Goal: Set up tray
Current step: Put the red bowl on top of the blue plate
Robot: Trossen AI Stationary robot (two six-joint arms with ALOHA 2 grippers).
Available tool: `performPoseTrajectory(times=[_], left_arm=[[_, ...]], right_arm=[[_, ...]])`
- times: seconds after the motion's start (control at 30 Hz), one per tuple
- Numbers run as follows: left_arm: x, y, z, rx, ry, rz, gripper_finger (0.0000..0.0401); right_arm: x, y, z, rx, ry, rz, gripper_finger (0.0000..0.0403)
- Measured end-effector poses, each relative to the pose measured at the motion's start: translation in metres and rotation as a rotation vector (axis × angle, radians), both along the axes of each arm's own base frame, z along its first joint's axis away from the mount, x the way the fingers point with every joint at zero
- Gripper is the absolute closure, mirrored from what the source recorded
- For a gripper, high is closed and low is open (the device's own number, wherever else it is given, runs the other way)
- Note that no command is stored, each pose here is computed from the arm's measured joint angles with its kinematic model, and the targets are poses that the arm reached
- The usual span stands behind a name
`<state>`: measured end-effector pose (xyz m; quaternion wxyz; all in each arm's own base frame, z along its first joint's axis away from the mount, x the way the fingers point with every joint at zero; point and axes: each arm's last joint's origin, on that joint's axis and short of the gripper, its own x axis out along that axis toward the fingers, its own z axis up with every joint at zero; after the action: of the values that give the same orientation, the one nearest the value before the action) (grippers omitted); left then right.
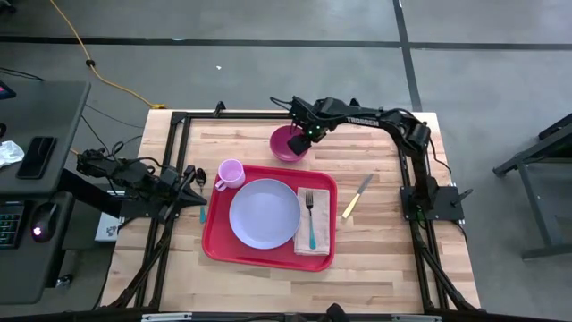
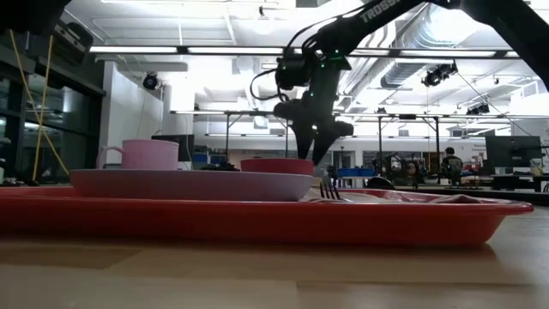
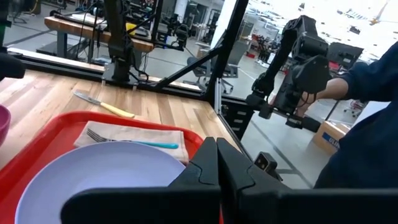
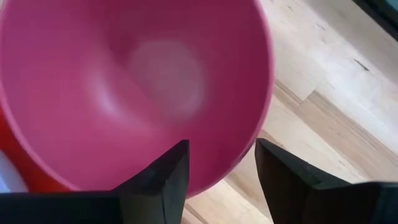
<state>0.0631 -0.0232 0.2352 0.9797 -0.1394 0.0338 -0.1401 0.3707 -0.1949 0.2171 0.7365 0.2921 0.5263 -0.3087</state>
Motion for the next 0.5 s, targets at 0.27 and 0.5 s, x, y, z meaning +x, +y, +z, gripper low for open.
performPoseTrajectory(times=[0.27,0.5], left_arm=[[-0.0001,-0.0002,-0.0008,0.0,0.009,-0.006,0.038],[-0.0003,-0.0008,-0.0013,0.001,0.014,-0.029,0.038]], right_arm=[[-0.0026,-0.0054,-0.0007,0.012,-0.005,-0.055,0.0268],[-0.002,-0.0058,-0.0023,0.015,-0.005,-0.056,0.0316]])
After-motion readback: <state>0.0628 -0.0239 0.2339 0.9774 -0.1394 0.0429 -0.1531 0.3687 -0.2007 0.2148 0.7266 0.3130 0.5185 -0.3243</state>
